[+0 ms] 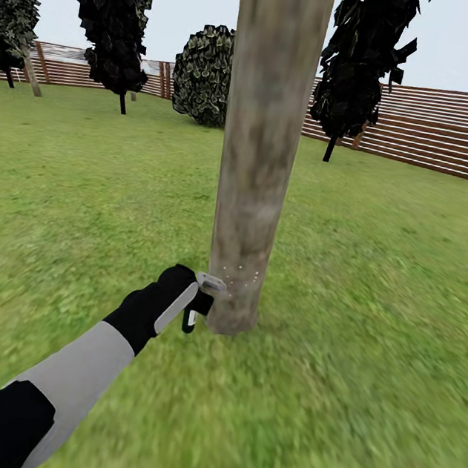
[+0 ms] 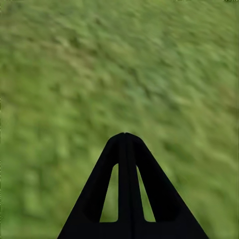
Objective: In the garden, pick up the pesticide atomizer on the floor and spray pesticide onto both trees until each tree trunk is fully covered.
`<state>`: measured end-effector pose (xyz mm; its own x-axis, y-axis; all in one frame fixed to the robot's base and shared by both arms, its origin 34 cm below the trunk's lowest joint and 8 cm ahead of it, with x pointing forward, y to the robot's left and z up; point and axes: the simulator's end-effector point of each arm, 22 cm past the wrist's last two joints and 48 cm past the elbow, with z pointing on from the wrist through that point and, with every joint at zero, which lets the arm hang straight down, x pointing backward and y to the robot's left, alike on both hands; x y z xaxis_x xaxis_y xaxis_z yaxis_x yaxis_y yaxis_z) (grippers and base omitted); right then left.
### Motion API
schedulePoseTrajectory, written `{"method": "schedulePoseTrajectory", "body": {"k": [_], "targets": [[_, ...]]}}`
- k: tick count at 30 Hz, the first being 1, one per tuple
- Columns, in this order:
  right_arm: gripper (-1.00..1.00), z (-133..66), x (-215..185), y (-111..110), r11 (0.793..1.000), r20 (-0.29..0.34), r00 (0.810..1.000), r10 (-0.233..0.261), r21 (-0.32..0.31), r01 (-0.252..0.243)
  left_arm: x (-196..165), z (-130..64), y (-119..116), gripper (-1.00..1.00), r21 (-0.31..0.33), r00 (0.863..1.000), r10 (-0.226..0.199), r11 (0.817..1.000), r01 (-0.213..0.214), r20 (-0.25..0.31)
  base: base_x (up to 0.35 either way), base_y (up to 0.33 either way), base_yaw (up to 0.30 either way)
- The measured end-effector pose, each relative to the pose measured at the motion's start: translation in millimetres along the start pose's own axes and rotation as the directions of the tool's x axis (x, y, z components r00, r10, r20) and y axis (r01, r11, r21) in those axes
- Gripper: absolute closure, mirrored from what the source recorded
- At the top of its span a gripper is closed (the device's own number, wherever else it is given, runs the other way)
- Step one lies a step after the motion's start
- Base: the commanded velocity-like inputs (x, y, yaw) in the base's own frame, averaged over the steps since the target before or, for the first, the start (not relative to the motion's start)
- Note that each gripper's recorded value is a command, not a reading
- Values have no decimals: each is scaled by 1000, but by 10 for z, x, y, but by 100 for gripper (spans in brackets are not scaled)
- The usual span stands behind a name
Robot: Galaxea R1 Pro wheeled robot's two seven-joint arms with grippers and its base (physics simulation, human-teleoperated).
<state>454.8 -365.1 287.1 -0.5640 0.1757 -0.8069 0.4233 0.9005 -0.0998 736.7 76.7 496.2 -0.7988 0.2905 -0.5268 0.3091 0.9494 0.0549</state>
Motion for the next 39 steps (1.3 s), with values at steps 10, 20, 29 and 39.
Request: {"method": "schedulePoseTrajectory", "body": {"k": [10,20,29,39], "targets": [[100,2,-34,-27,1000,9,1000,2,5,-2,-145,-119,-67,100,2,999,4,1000,-4,51,0,0,0],[100,-2,1,-18,1000,1,1000,1,3,-1,-341,-255,-121,100,9,995,11,1000,-12,103,0,0,0],[100,-2,9,-16,1000,-1,1000,-1,2,1,-641,-415,-52,100,-9,988,20,1000,-19,151,0,0,0],[100,-1,12,-16,1000,-1,1000,0,3,0,-708,-473,-66,100,-6,985,20,1000,-19,172,-85,0,0]]}}
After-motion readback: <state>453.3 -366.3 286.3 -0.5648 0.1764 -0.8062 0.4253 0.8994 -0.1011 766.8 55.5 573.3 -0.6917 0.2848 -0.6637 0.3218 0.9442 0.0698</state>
